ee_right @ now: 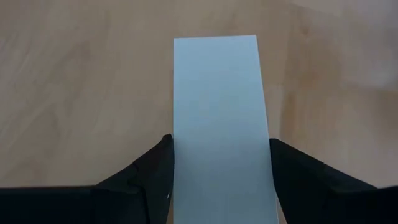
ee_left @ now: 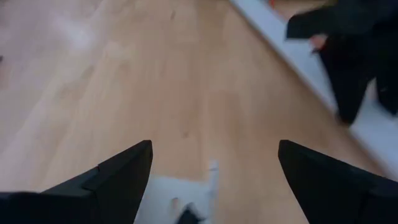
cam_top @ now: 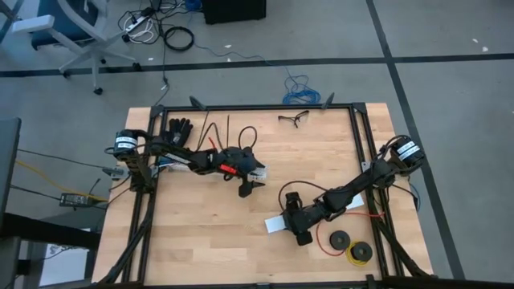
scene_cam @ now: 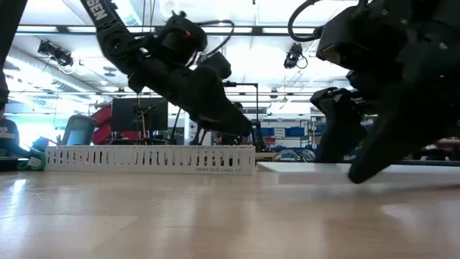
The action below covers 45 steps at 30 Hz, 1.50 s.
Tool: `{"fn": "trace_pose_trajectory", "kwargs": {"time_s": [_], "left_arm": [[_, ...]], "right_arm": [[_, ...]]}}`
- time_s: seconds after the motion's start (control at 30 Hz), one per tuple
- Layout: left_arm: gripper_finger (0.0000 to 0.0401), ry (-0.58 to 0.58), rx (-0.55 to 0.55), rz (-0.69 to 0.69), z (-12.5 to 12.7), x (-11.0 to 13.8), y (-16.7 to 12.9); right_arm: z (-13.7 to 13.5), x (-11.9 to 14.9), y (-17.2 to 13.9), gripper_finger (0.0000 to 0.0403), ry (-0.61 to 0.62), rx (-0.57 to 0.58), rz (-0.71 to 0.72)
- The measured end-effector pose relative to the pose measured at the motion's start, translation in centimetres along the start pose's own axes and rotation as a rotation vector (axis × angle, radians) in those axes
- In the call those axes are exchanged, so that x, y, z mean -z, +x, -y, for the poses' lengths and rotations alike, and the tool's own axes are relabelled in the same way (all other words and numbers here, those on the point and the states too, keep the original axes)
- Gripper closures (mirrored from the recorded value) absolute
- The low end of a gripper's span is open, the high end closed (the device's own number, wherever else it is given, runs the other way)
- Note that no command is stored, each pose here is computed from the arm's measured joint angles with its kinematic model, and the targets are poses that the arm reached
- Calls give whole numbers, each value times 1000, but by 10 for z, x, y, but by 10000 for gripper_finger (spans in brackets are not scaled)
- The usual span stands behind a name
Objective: Ziptie cables
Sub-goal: Close the white cable duct
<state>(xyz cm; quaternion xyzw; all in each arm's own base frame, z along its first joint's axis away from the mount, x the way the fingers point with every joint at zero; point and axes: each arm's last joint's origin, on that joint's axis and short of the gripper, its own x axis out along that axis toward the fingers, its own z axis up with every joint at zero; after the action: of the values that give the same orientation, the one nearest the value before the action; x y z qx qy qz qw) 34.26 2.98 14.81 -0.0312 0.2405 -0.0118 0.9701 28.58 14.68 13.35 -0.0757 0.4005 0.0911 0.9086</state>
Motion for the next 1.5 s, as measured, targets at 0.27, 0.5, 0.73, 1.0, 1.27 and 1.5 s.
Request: {"fn": "trace_pose_trajectory", "kwargs": {"time_s": [0.27, 0.5, 0.73, 1.0, 1.27, 1.5], "left_arm": [[41, 104, 23, -118, -14, -9, 2], [41, 131, 65, -138, -17, -7, 0], [41, 143, 61, -147, -20, -5, 1], [41, 114, 49, -175, -27, 8, 10], [42, 113, 49, -150, -27, 9, 14], [49, 110, 66, -128, -27, 6, 14]], "right_arm": [[13, -6, -5, 179, 35, 54, 16], [19, -7, -4, 179, 48, 94, 21], [27, -14, -14, 180, 55, 167, 65], [36, -26, -43, 175, 47, 261, 127], [55, -18, -70, 176, 127, 388, 30], [83, -14, -65, 177, 200, 355, -6]]}}
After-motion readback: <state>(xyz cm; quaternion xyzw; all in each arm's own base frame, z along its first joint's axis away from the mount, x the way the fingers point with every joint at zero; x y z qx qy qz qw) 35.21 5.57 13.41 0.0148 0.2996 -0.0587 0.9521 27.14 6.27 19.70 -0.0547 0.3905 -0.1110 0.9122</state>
